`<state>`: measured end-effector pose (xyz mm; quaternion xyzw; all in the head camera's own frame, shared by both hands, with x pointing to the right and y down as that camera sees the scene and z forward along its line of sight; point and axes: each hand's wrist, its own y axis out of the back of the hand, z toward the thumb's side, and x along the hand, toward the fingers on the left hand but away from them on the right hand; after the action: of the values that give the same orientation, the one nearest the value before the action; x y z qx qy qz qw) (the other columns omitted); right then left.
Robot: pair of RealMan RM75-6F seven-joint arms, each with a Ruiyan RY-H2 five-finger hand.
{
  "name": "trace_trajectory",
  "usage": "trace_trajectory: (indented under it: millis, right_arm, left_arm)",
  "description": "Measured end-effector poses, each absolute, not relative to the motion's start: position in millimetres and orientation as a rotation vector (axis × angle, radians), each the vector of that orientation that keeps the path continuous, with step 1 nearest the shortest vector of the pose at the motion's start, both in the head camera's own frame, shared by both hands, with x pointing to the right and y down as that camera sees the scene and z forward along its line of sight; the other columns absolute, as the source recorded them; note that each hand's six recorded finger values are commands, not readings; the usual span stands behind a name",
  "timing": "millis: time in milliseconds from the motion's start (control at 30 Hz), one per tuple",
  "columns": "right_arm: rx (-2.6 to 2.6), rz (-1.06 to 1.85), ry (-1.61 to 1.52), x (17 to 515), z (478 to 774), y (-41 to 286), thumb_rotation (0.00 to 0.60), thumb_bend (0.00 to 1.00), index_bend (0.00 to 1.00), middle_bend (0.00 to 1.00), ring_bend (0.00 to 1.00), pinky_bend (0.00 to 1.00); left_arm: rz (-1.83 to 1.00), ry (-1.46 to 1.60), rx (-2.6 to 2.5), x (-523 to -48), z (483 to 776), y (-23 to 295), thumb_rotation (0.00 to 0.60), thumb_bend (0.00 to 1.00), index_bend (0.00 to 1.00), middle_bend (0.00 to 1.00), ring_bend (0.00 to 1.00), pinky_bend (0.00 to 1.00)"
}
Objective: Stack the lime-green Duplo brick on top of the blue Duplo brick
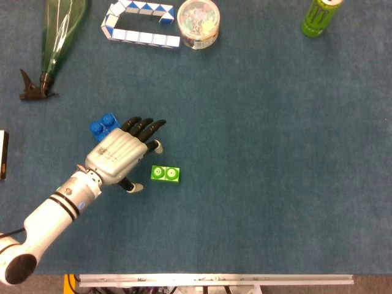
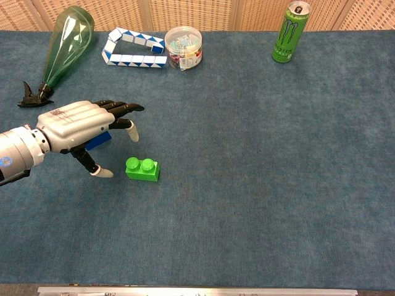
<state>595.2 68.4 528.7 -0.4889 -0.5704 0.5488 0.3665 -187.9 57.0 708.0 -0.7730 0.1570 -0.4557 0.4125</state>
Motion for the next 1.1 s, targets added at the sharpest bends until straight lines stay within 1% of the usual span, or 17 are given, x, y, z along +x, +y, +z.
trace_trajectory:
  millis: [233, 400, 833, 1033, 1100]
  right_arm:
    - [-1.258, 1.414, -1.466, 595.6, 529.5, 67.6, 0.600, 0.07, 0.54, 0.39, 0.30, 0.30]
    - [-1.260, 1.417, -1.462, 595.2, 530.4, 66.9, 0.600, 0.07, 0.54, 0.39, 0.30, 0.30]
    - [-1.261, 1.409, -1.471, 595.9, 528.8, 68.3, 0.600, 0.07, 0.54, 0.39, 0.30, 0.30]
    - [-1.260, 1.407, -1.474, 596.3, 528.2, 68.8, 0.600, 0.07, 0.54, 0.39, 0.30, 0.30]
    - [-1.262, 1.407, -1.474, 596.3, 528.3, 68.8, 0.600, 0.07, 0.54, 0.39, 0.30, 0.30]
  left_arm:
    - [-1.295, 0.403, -2.013, -188.5, 720.1, 44.7, 0.600, 0.03, 0.28, 0.00, 0.00, 0.07]
    - [-1.304, 0.393, -1.989, -181.3, 720.6, 42.7, 0.600, 0.03, 0.29, 0.00, 0.00, 0.07]
    - [-1.289, 0.413, -1.945, -168.4, 723.1, 55.5, 0.600, 0.04, 0.32, 0.00, 0.00, 0.07]
    - [-1.295, 0.444, -1.927, -163.1, 726.0, 60.0, 0.600, 0.06, 0.34, 0.00, 0.00, 0.07]
    - [-1.301, 0.457, -1.925, -161.9, 727.0, 60.8, 0.600, 0.09, 0.35, 0.00, 0.00, 0.07]
